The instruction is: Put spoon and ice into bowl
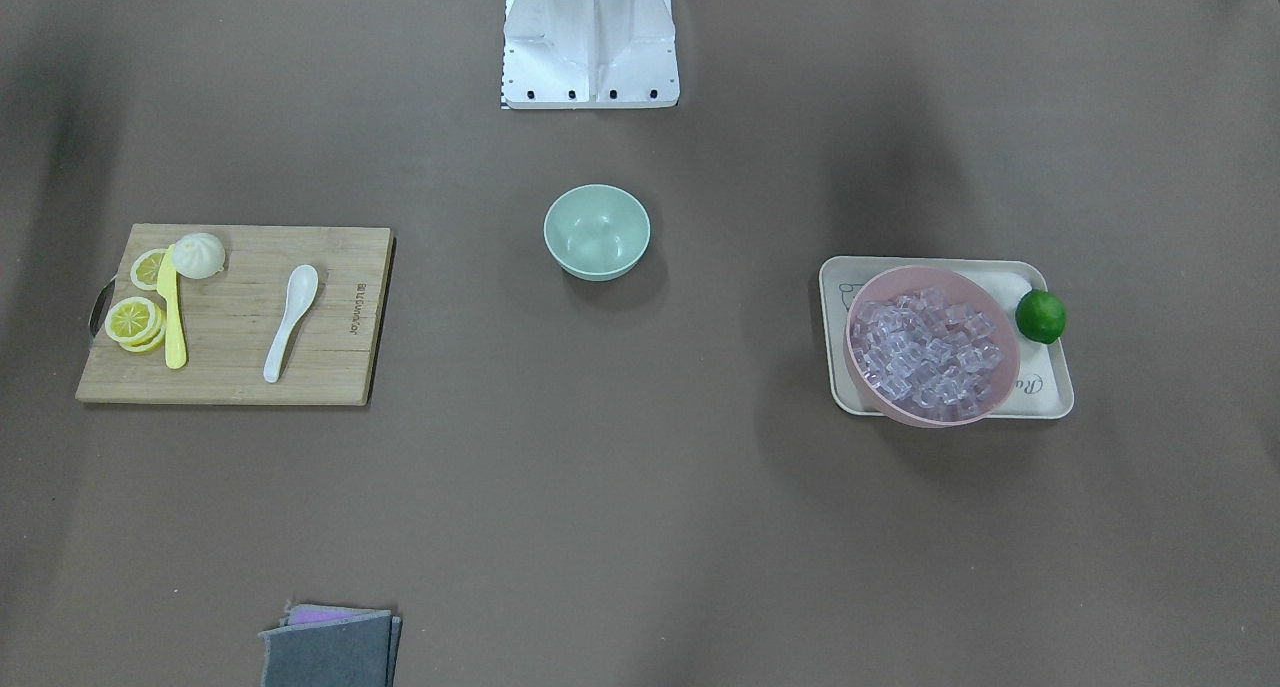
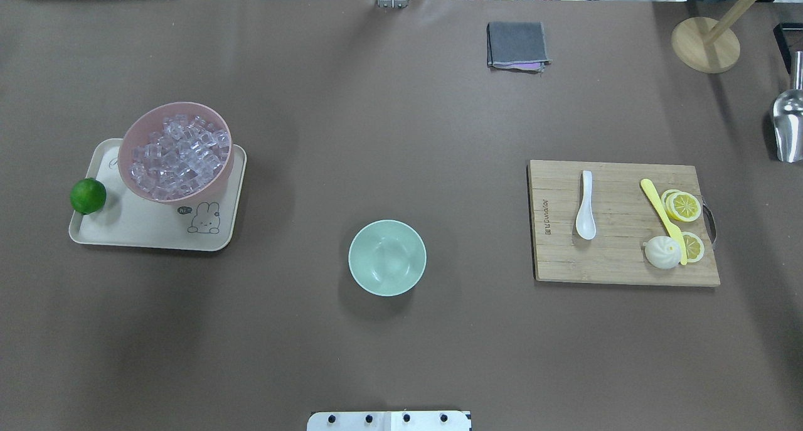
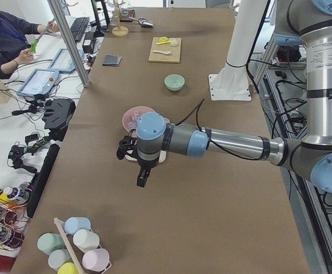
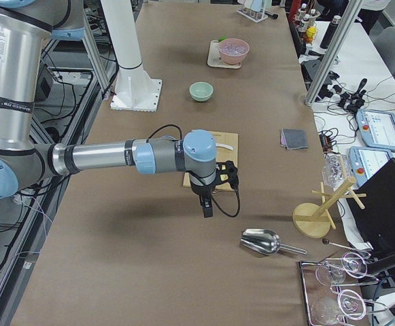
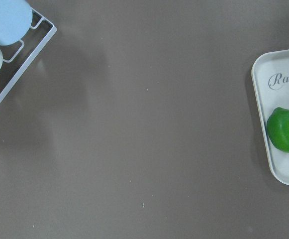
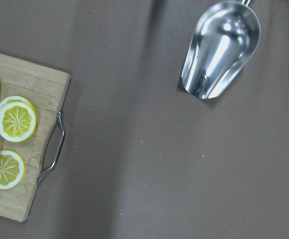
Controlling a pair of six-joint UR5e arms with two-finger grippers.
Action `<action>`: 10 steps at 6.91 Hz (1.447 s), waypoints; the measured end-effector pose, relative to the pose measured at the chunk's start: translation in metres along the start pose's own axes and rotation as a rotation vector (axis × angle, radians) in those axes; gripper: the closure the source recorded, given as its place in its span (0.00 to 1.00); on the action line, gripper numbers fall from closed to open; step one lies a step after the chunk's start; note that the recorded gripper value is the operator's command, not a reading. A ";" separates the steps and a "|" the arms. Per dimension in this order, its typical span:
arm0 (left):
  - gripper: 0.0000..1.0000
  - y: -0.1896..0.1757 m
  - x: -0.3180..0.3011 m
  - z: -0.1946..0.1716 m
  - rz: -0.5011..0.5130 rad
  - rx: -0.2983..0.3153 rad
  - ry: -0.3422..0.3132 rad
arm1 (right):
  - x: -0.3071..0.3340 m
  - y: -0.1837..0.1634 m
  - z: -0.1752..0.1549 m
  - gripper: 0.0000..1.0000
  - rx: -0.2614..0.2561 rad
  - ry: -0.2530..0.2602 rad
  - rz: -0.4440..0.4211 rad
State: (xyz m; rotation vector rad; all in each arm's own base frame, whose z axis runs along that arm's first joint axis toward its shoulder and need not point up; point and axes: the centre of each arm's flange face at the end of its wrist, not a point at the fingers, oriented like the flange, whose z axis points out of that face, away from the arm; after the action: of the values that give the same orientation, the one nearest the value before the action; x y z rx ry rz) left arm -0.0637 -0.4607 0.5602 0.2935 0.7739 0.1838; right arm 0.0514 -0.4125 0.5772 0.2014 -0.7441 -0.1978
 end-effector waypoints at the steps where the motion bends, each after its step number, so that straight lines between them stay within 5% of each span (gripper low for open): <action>1: 0.01 -0.014 0.003 -0.009 0.050 0.065 -0.009 | -0.006 -0.007 -0.007 0.00 0.056 0.005 -0.042; 4: 0.01 -0.031 0.015 -0.026 0.157 0.195 -0.018 | -0.044 -0.049 -0.032 0.00 0.240 -0.008 -0.202; 7: 0.01 -0.072 0.081 -0.023 0.242 0.265 0.043 | -0.132 -0.105 -0.020 0.00 0.253 -0.088 -0.200; 10: 0.03 -0.103 0.187 0.018 0.333 0.237 0.137 | -0.258 -0.122 0.013 0.00 0.271 -0.064 -0.089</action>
State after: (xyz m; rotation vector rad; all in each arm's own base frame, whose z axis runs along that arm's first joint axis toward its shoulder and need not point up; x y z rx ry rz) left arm 0.0867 -0.5107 0.4157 0.6412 0.8808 0.4308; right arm -0.1564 -0.4673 0.3884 0.4881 -0.8255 -0.1876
